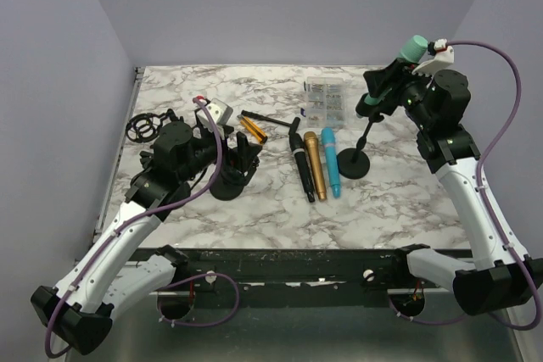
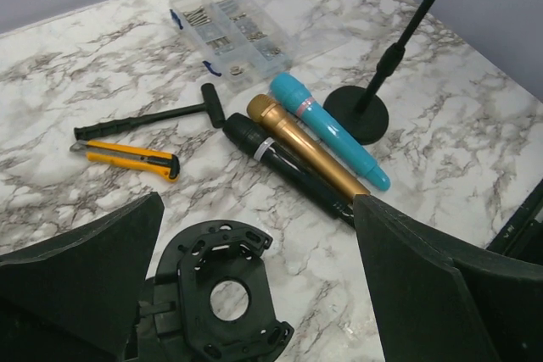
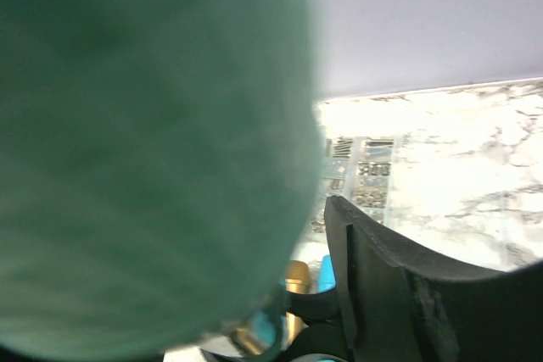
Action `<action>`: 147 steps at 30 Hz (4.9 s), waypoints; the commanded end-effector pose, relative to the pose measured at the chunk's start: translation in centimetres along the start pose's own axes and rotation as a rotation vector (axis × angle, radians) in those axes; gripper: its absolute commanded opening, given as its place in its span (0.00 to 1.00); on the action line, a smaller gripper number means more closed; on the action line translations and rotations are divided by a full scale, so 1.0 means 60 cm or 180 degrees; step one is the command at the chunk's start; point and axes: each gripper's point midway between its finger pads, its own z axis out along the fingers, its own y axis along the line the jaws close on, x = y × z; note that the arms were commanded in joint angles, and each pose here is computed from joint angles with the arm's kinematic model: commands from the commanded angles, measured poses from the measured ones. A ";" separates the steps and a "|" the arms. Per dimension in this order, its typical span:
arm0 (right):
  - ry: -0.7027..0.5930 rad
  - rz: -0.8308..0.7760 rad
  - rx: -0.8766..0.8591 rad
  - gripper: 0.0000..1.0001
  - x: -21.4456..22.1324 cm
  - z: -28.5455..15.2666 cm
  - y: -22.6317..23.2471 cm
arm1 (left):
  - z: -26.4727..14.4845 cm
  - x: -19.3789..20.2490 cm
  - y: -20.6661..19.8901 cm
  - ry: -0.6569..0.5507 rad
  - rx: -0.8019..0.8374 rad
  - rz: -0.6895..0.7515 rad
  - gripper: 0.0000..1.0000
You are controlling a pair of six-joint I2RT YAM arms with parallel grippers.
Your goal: Remove the microphone from the stand
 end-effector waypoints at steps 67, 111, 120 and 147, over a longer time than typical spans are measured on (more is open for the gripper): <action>-0.0358 0.0022 0.1175 0.99 -0.026 -0.381 -0.065 | 0.457 -0.227 -0.362 -0.0764 0.0598 0.0634 0.53; 0.1239 0.0330 -0.0687 1.00 0.131 -0.220 0.080 | -0.033 -0.232 -0.303 -0.0615 0.1958 0.0577 0.00; 0.1512 0.0586 -0.1125 1.00 0.160 -0.174 0.110 | -0.077 -0.180 -0.263 -0.0952 0.2036 0.0676 0.00; 0.1050 -0.1084 -0.3602 1.00 0.283 -0.259 0.416 | -0.117 -0.141 -0.236 -0.1156 0.1924 0.0668 0.00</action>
